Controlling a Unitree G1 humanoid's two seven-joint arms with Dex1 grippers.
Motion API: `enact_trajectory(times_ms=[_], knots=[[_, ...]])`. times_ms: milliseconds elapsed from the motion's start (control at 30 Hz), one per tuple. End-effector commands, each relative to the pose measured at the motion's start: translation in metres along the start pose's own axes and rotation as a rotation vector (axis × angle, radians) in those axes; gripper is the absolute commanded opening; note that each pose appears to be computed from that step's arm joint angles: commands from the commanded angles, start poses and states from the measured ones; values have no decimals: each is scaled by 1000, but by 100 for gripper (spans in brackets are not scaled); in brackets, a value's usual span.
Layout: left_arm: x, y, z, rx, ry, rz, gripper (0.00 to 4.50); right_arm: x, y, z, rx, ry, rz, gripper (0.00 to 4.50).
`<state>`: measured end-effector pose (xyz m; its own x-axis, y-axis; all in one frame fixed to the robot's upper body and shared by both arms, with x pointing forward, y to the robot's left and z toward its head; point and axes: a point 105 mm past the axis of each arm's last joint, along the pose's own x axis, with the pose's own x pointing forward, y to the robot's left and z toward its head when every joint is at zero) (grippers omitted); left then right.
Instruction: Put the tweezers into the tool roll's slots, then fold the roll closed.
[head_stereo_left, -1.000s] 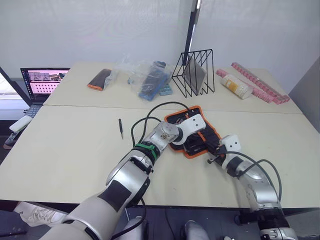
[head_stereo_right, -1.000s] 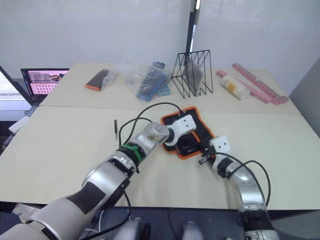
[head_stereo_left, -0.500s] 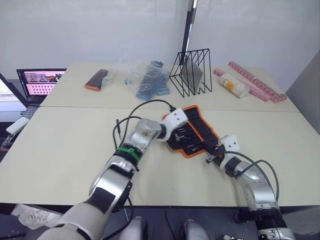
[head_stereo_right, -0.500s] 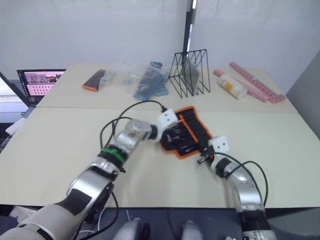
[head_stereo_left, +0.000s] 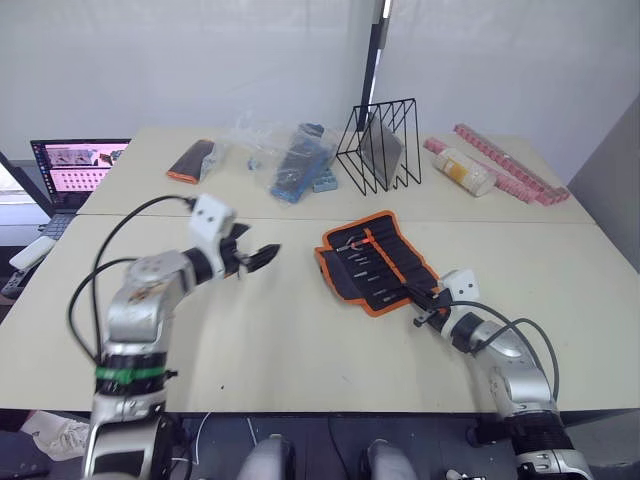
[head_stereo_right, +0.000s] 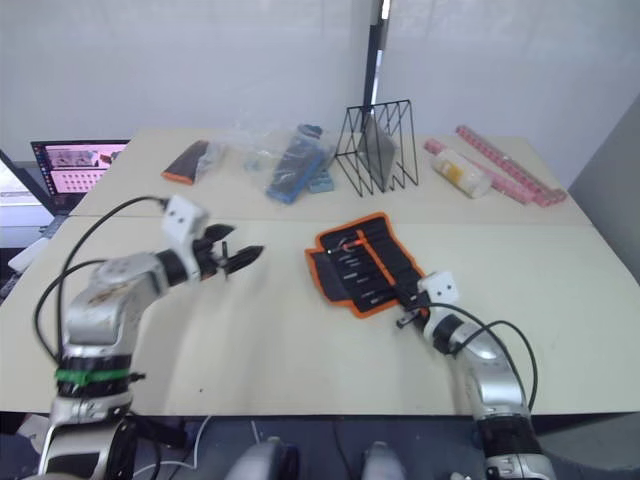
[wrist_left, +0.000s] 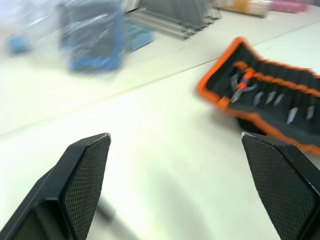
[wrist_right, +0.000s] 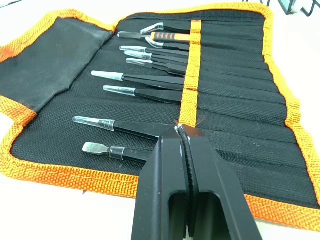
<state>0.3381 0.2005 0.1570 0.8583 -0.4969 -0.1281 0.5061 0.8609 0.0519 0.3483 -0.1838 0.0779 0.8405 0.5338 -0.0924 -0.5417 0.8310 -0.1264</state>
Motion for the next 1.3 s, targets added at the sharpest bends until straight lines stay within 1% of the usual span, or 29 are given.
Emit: enact_trajectory(times_ms=[33, 67, 100, 167, 267, 333, 433, 700, 800, 900, 1000, 1100, 1233, 1300], knots=[[-48, 16, -4, 50, -58, 177, 444, -2, -11, -15, 3, 59, -19, 0], [-61, 19, -15, 65, -33, 235, 444, -1, -11, -15, 2, 60, -13, 0], [-74, 17, -24, 70, -28, 271, 444, 0, -11, -16, 1, 60, -10, 0], [-90, 12, -35, 65, -26, 309, 444, 0, -12, -17, 0, 59, -5, 0], [-125, 8, -59, -20, -39, 439, 444, 2, -12, -18, 0, 61, 3, 0], [-139, 4, -71, -52, -33, 484, 444, 3, -11, -20, 2, 62, 10, 0], [-147, -3, -82, -86, -31, 497, 444, 3, -9, -22, 6, 64, 19, 0], [-148, -1, -85, -109, -41, 523, 444, 4, -8, -22, 6, 64, 29, 0], [-140, -1, -83, -79, -25, 481, 444, 4, -8, -23, 9, 68, 28, 0], [-130, -1, -76, -75, -35, 459, 444, 4, -9, -24, 12, 70, 26, 0], [-103, -12, -58, -77, -90, 379, 444, 3, -9, -25, 14, 71, 21, 0], [-78, -13, -44, -74, -106, 380, 444, 2, -8, -26, 15, 71, 21, 0], [-45, -1, -39, -65, -41, 478, 444, 0, -6, -27, 17, 69, 18, 0], [-32, 4, -43, -55, 23, 501, 444, 0, -5, -27, 18, 68, 19, 0]])
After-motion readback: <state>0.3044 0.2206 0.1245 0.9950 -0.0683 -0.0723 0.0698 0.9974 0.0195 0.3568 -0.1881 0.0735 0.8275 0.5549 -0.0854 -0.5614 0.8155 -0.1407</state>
